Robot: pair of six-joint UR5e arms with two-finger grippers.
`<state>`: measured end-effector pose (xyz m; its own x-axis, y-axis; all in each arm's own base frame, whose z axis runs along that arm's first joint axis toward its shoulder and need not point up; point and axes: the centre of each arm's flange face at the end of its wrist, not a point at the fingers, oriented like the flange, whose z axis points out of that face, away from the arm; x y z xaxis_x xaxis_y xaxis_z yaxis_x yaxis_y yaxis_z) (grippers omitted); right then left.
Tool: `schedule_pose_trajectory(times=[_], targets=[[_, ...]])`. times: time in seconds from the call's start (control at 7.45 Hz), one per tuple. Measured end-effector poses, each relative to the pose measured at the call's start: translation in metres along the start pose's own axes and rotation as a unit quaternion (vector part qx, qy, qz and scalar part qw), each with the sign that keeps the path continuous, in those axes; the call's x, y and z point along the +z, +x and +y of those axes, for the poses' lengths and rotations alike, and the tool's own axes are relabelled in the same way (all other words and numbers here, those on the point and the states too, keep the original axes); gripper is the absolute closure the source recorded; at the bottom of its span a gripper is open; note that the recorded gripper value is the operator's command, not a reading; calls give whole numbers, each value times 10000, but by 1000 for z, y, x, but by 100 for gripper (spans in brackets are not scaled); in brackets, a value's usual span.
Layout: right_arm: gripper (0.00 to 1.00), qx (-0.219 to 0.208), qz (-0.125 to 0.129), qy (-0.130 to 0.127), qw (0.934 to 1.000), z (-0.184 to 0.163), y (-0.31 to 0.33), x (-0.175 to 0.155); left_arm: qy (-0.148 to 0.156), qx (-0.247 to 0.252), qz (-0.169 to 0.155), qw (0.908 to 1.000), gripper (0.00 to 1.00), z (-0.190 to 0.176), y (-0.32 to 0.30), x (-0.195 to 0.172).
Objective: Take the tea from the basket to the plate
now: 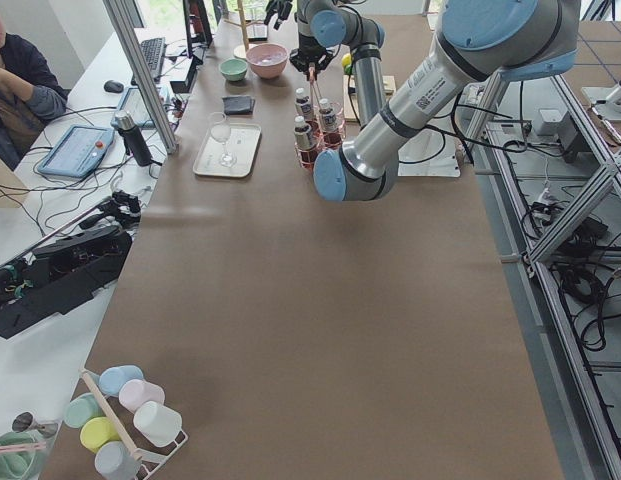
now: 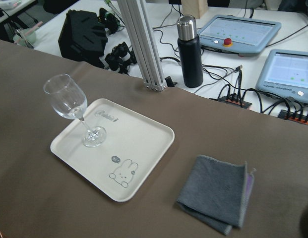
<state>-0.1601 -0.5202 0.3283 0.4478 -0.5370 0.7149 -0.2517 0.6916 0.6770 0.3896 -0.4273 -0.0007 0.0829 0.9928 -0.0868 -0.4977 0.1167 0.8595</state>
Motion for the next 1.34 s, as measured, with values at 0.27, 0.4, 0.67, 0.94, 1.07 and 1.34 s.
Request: schedule_pose_trajectory(times=[0.27, 0.4, 0.67, 0.94, 1.07, 1.34], targets=[[1, 236, -182, 632, 9976, 19, -62, 43, 21, 38, 36, 10000, 100, -17, 24, 11], [1, 294, -218, 824, 9959, 26, -86, 58, 15, 54, 51, 10000, 100, -19, 30, 14], [1, 269, -178, 1082, 9936, 32, -114, 75, -19, 50, 74, 10000, 100, -17, 32, 19], [1, 229, -162, 1246, 9918, 48, -157, 103, -81, 19, 86, 9999, 100, -10, 30, 26], [1, 138, -79, 1246, 9921, 60, -177, 116, -91, 15, 87, 9999, 100, -8, 29, 28], [1, 20, 37, 1160, 9932, 55, -210, 117, -75, 24, 85, 9999, 100, -6, 29, 29]])
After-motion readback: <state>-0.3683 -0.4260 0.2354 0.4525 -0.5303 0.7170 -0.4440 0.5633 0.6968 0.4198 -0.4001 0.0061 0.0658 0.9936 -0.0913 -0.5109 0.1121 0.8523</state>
